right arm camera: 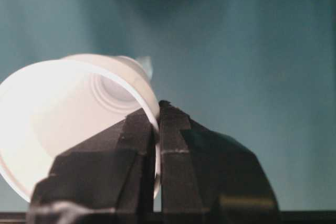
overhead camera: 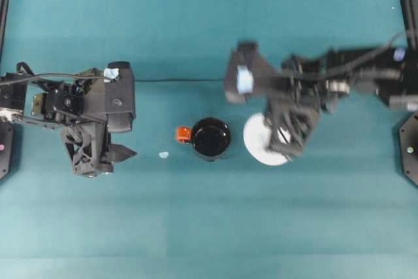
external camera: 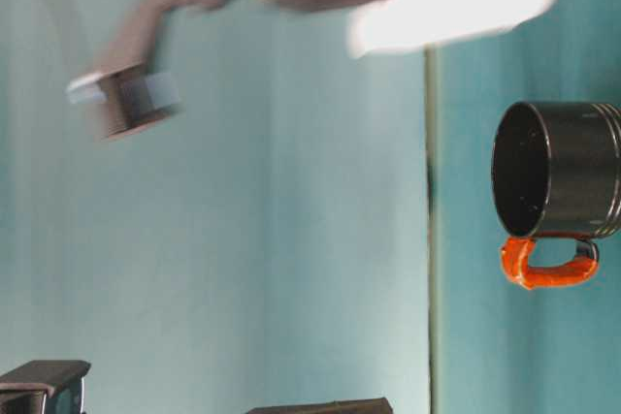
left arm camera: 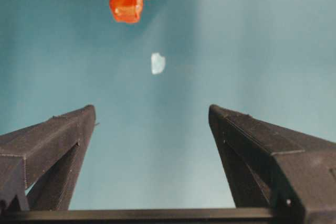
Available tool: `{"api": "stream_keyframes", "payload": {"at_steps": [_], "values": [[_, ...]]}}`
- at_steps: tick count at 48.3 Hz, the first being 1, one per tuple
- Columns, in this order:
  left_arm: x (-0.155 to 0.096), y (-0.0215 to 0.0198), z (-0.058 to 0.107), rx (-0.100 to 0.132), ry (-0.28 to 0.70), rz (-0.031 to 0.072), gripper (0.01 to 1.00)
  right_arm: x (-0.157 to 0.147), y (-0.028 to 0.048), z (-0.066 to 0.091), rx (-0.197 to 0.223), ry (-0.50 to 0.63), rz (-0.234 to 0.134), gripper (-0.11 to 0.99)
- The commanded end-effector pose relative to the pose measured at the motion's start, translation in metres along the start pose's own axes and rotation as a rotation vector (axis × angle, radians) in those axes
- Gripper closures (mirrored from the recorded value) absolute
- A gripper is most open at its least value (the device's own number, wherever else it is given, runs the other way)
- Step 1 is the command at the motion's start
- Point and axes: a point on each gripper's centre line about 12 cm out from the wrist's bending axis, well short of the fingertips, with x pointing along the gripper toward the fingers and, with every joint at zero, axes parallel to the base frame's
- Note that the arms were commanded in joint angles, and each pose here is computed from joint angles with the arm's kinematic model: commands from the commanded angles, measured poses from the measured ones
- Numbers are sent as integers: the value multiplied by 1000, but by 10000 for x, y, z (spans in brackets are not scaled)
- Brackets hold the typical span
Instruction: Put the paper cup into the moved red handle cup holder.
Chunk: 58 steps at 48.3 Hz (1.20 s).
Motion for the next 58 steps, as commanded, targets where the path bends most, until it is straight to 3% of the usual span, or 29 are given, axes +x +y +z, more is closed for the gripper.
{"api": "stream_keyframes", "payload": {"at_steps": [1, 11, 20, 38, 47, 58], "values": [[-38, -9, 61, 1, -24, -2, 46, -246, 48, 239, -6, -88, 13, 985], [-36, -17, 55, 3, -23, -4, 46, -165, 77, 518, -9, -109, 14, 985], [-30, -17, 44, 3, -20, -4, 46, 53, 86, 634, -11, -96, 10, 985], [-13, -17, 42, 3, -33, -5, 46, 614, 59, 672, -8, -52, 1, 985], [8, -19, 59, 4, -50, -7, 46, 811, 23, 632, -59, -4, -28, 985], [34, -20, 63, 4, -49, -7, 46, 901, 35, 607, -88, 21, -31, 985]]}}
